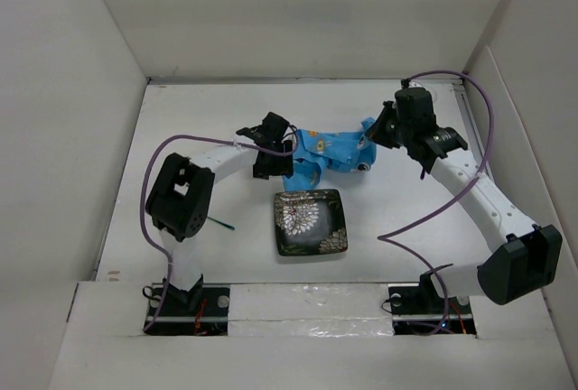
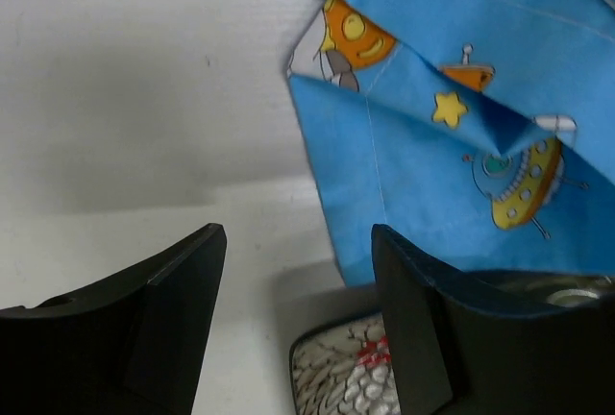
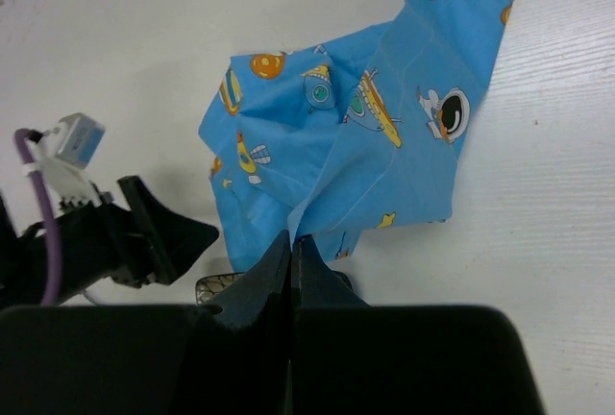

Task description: Set the dinner table for one person

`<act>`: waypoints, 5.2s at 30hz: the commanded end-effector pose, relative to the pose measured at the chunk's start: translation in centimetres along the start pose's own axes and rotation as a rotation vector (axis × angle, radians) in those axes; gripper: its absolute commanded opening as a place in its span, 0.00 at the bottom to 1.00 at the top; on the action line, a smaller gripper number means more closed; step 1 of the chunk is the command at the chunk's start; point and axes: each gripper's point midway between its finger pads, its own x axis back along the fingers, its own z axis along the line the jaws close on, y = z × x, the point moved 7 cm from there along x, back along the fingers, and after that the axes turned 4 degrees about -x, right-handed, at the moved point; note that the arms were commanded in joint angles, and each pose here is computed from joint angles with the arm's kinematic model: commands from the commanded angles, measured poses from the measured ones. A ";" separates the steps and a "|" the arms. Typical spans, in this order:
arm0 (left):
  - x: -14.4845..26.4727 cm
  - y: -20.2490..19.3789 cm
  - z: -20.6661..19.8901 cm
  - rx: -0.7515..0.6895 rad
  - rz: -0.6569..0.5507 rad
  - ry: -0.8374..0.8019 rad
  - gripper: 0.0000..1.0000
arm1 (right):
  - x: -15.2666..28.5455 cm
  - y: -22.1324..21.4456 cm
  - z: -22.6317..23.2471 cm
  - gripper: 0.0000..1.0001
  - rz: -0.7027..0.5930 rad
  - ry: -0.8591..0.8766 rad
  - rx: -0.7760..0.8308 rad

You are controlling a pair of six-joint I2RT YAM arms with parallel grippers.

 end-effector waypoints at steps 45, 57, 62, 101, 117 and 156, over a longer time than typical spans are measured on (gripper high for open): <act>28.1 16.5 6.5 0.210 -0.728 -0.129 0.00 | 13.3 13.1 6.0 0.00 -0.400 0.300 -0.110; 26.3 22.8 12.2 0.432 -0.789 -0.488 0.00 | 3.7 18.3 6.9 0.00 -0.344 0.342 -0.208; 29.7 24.2 10.5 0.408 -0.877 -0.595 0.00 | 3.9 20.9 8.8 0.00 -0.376 0.399 -0.193; 7.4 10.7 8.0 0.109 -0.395 0.100 0.49 | -8.6 9.9 -3.3 0.27 -0.133 -0.084 -0.137; -3.2 14.7 7.4 -0.213 -0.228 0.056 0.51 | -0.5 -1.1 -7.0 0.57 0.053 -0.057 -0.147; 5.9 9.1 7.4 0.217 -0.410 -0.120 0.00 | -11.4 -8.2 -12.9 0.32 0.300 -0.450 -0.280</act>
